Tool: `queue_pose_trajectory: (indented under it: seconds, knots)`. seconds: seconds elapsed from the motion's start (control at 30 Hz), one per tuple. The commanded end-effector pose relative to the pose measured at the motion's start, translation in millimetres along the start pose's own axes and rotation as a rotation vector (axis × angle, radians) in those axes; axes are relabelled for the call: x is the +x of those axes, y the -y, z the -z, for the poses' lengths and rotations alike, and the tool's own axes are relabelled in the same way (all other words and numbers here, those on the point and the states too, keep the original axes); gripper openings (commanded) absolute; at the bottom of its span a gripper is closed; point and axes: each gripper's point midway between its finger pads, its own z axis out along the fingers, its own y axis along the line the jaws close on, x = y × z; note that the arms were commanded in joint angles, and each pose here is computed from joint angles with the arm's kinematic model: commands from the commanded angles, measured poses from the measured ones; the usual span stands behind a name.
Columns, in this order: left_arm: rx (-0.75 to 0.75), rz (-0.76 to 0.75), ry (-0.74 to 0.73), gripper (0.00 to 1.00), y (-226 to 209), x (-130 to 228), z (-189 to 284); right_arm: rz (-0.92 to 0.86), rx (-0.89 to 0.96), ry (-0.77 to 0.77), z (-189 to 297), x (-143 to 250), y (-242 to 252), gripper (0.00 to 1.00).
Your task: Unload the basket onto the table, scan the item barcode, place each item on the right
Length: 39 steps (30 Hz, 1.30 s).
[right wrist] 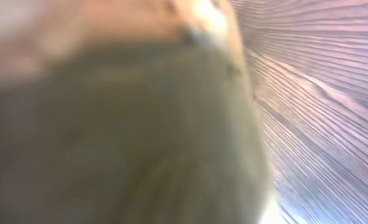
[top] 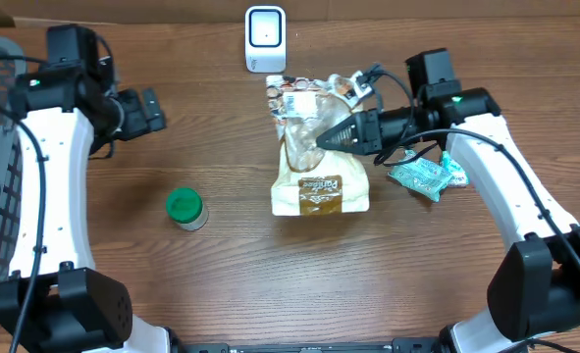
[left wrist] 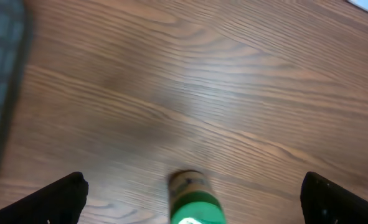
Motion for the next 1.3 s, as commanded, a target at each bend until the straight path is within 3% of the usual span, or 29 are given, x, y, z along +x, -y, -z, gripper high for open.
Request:
queue_pose_trajectory:
  seconds: [0.0,0.37,0.7,0.97,1.13,1.27]
  knots:
    - [-0.049,0.064,0.01,1.0,-31,-8,0,0.03,0.058,0.001,2,1,0,0.04]
    - [-0.036,-0.013,0.016,1.0,-38,-11,0,0.042,0.071,0.009,1,-4,-1,0.04]
    - [-0.035,-0.013,0.016,1.0,-38,-11,0,0.19,0.145,0.084,25,-52,-53,0.04]
    - [-0.035,-0.013,0.016,1.0,-38,-11,0,0.204,0.832,0.342,74,-115,-13,0.04]
    - [-0.035,-0.013,0.016,1.0,-38,-11,0,0.351,1.204,0.615,99,-169,-17,0.04]
    - [-0.035,-0.013,0.016,1.0,-38,-11,0,0.563,1.393,0.701,82,-206,-23,0.04]
